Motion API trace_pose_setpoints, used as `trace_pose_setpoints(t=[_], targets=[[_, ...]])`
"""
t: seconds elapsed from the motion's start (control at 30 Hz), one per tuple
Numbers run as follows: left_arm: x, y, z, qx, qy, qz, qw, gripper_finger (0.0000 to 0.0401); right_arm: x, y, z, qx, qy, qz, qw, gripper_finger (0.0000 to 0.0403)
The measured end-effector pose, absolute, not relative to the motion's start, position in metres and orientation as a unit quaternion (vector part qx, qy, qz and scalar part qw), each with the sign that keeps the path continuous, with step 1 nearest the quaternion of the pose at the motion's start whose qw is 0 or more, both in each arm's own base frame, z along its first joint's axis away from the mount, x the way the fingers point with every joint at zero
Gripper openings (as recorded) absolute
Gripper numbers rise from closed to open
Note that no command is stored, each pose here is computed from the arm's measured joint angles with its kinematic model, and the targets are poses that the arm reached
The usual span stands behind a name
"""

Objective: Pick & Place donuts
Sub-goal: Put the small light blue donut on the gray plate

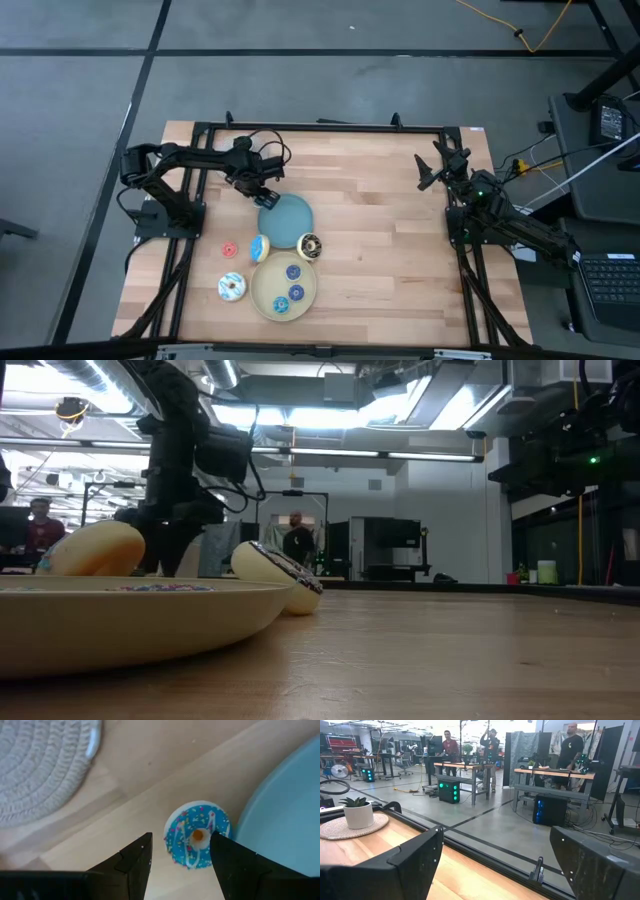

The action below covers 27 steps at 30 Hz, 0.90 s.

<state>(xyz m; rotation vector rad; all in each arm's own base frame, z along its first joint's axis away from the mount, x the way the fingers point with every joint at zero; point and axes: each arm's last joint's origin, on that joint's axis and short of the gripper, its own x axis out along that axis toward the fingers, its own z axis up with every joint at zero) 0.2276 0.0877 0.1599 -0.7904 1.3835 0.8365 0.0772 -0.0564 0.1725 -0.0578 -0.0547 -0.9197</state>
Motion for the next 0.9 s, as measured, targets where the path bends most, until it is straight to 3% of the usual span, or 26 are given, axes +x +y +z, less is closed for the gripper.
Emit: trace_pose_setpoints(t=[0.43, 0.9], targets=[[0.2219, 0.0847, 0.1509, -0.353, 0.610, 0.355, 0.614, 0.0170, 0.0772, -0.0564, 0.1725, -0.028, -0.027, -0.444, 0.895, 0.0365], [0.2213, 0.0849, 0.1505, -0.349, 0.610, 0.360, 0.614, 0.0093, 0.0772, -0.0564, 0.1725, -0.028, -0.027, -0.444, 0.895, 0.0365]])
